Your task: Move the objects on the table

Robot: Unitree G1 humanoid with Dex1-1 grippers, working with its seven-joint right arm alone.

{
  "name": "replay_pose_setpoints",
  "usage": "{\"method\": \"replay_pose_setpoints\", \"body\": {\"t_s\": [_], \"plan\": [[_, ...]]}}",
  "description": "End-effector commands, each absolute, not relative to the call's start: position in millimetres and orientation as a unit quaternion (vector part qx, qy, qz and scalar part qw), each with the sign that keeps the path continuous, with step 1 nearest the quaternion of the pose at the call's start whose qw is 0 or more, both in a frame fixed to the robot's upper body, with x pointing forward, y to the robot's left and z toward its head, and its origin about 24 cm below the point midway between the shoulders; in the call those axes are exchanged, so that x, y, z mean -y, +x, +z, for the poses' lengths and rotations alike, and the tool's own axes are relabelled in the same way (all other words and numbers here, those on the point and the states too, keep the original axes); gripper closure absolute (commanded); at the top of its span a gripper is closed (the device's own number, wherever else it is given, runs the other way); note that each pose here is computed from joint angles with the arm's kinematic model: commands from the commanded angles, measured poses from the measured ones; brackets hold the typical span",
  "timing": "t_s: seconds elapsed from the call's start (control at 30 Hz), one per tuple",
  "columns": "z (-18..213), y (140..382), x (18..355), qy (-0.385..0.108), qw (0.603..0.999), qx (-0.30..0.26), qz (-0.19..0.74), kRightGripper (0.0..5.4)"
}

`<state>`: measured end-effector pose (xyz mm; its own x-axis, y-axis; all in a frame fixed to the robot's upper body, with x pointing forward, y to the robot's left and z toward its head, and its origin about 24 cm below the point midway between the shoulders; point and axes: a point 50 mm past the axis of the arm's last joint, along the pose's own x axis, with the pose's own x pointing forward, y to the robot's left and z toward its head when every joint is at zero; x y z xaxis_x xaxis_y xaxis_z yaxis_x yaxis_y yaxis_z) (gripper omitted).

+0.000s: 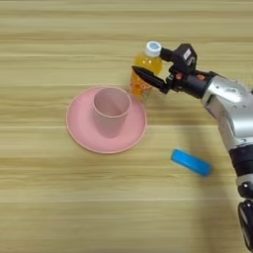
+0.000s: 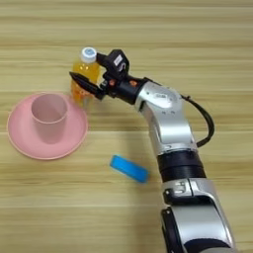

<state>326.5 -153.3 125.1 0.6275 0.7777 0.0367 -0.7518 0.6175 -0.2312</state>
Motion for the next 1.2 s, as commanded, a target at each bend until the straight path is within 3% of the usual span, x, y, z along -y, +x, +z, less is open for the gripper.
{"method": "replay_pose_setpoints", "body": {"t_s": [0.03,0.4,1.2], "plan": [[170.6,332.0,137.2,-0.122,0.879,0.151,0.436,1.95],[152.3,331.2,114.9,-0.102,0.870,0.125,0.466,1.95],[128.7,343.4,114.3,-0.093,0.881,0.084,0.456,1.96]]}}
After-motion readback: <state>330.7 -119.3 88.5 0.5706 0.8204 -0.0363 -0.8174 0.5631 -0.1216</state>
